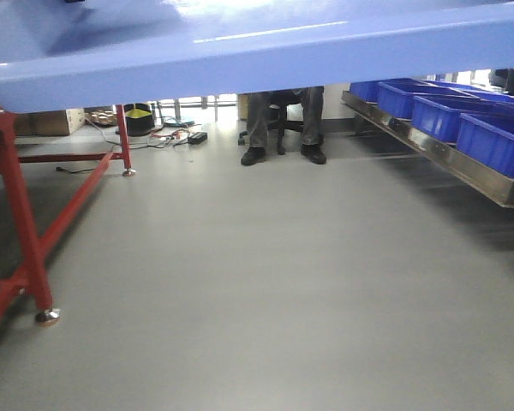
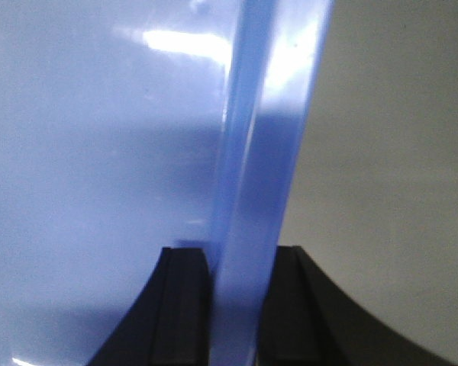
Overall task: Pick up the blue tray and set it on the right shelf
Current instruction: 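Hold the tray raised in both grippers while the base drives to the shelves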
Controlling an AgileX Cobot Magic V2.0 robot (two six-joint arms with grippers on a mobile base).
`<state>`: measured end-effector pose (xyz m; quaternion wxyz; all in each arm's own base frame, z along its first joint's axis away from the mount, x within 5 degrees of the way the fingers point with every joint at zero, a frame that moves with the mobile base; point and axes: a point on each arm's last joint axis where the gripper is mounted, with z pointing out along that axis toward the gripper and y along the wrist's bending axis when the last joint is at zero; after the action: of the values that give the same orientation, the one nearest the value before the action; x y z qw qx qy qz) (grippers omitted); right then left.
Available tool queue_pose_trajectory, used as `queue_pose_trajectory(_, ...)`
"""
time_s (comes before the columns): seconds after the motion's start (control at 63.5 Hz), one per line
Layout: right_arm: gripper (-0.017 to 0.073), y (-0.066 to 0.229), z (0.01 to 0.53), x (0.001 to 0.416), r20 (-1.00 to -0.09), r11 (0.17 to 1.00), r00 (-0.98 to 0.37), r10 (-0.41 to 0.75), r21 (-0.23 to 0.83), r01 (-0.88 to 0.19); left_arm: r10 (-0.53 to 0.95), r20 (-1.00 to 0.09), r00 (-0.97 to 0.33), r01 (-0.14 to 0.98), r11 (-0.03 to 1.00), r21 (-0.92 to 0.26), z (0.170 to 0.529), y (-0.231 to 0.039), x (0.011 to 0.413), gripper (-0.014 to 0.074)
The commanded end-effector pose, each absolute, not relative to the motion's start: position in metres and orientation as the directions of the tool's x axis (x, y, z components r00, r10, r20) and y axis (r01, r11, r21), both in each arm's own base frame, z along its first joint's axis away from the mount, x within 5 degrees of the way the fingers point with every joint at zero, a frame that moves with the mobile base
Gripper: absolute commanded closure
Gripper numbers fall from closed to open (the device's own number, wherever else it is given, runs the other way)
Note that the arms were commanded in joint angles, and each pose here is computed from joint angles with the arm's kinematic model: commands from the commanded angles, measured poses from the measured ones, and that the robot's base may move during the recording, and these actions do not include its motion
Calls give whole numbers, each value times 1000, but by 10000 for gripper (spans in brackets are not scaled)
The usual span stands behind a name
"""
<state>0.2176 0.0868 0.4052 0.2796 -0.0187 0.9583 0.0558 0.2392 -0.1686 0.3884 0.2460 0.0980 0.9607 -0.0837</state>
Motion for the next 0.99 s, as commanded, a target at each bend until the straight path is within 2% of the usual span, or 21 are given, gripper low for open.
queue_pose_trajectory(0.0,503,81,426,215,-649,992,-761,-17,86,-96,212,-471,-856,254,967,-25,398,-158,228,642)
queue_pose_trajectory(0.977,503,81,426,215,-649,992,-761,-17,86,-96,209,-465,-860,256,966,-40,398,-159,227,642)
